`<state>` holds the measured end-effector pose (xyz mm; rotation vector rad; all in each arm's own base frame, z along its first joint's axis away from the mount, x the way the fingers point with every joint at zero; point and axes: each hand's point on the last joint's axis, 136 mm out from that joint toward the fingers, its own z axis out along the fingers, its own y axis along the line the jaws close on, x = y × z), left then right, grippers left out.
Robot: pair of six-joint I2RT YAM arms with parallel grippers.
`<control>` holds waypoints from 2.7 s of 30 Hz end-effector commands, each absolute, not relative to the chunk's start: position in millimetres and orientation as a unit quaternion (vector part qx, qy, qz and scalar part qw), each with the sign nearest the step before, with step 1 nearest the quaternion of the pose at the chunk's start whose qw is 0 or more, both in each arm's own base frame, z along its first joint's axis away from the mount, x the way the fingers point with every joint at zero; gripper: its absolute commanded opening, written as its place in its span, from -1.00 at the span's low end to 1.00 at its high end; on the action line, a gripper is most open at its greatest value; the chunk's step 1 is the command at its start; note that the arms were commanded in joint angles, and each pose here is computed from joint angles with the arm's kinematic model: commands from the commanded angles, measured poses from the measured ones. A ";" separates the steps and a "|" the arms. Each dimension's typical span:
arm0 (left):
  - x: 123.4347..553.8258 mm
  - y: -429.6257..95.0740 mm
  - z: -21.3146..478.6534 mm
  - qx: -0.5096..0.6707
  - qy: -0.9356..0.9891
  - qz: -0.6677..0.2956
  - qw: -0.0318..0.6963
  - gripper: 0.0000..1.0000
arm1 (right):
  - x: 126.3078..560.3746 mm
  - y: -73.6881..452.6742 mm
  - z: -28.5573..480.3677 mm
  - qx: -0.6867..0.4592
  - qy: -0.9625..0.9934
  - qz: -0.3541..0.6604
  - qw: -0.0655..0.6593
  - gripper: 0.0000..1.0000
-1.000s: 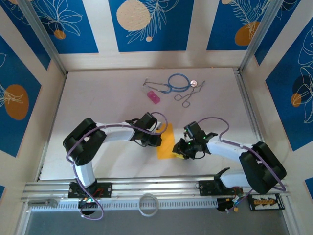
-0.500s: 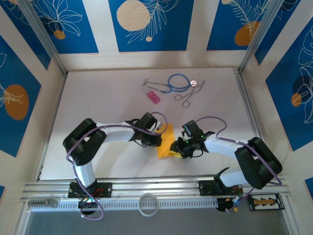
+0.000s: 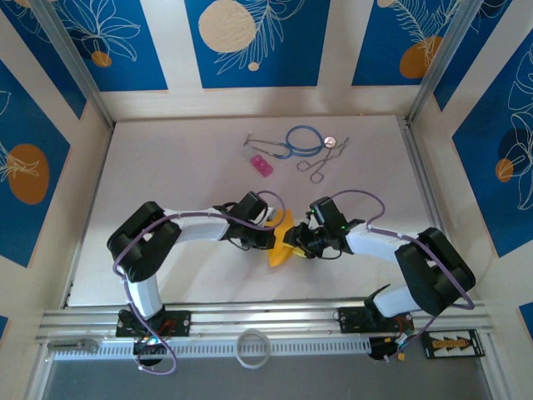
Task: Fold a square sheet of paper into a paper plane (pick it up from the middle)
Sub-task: Turn over the paper at the center of the table.
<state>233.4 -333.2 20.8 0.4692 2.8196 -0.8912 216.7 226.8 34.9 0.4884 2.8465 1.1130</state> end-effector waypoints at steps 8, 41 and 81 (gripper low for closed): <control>227.5 -324.2 11.3 0.152 0.945 -0.285 0.053 -0.97 | 236.7 234.6 43.4 0.139 0.907 0.396 0.032 -0.08; 229.1 -326.6 14.8 0.146 0.944 -0.290 0.054 -0.98 | 248.1 224.1 24.6 0.148 0.896 0.418 0.021 -0.29; 249.6 -273.8 91.4 0.085 0.925 -0.278 0.245 -0.51 | 252.0 191.0 68.9 0.081 0.936 0.320 0.120 -0.91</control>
